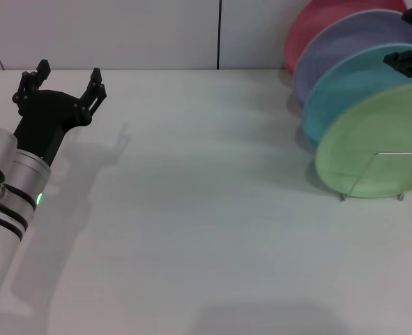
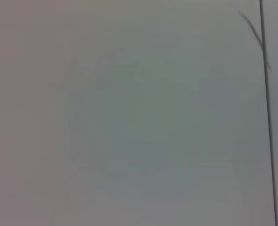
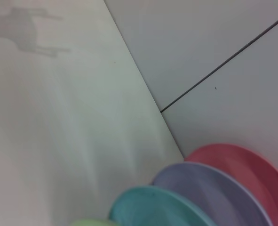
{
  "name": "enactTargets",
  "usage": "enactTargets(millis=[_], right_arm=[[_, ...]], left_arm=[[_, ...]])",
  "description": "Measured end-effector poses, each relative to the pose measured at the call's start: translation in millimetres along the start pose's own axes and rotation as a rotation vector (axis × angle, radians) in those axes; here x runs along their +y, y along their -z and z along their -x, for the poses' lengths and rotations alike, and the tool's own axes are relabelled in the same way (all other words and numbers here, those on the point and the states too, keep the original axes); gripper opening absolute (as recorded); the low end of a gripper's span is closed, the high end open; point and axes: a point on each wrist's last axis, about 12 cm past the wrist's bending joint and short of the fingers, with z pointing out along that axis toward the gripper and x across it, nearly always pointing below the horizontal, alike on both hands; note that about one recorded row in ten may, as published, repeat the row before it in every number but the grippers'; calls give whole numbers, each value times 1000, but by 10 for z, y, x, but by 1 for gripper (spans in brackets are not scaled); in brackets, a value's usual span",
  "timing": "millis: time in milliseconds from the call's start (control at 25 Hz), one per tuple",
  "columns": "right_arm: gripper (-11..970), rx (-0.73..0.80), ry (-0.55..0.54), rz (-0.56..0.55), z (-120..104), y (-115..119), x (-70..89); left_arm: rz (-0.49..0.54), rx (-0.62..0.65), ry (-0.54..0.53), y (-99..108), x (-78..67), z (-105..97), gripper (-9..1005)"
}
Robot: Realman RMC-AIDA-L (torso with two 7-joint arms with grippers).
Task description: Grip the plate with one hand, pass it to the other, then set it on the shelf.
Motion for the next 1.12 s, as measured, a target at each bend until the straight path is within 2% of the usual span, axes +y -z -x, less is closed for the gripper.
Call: enactTargets(millis=[120, 280, 440, 560, 680, 840, 880, 960, 1000, 1120], right_arm=[[568, -6, -18, -23, -6, 10, -23], [568, -115, -126, -154, -99, 94, -242], [568, -351, -223, -311, -380, 240, -450], [568, -590, -286, -398, -659, 428, -471], [568, -790, -340, -409, -961, 544, -363], [568, -1078, -398, -441, -1570, 534, -75], [568, -1244, -440, -519, -1943, 502, 121], [568, -1370, -505, -622, -2322, 457, 353], [568, -1370, -505, -622, -2322, 457, 353], [568, -1466, -608, -828, -2819, 326, 752]], left_arm=[[0, -4, 0, 2, 5, 7, 864], [5, -5, -3, -1, 21, 7, 864], [7, -7, -3, -3, 26, 10, 864], [18, -20, -5, 11, 53, 18, 864], [35, -26, -10, 36, 99, 3, 864], [55, -23, -16, 67, 151, -23, 864], [69, -24, -20, 77, 187, -32, 864], [76, -30, -22, 82, 205, -30, 864], [76, -30, -22, 82, 205, -30, 864], [86, -45, -24, 95, 224, -21, 864]])
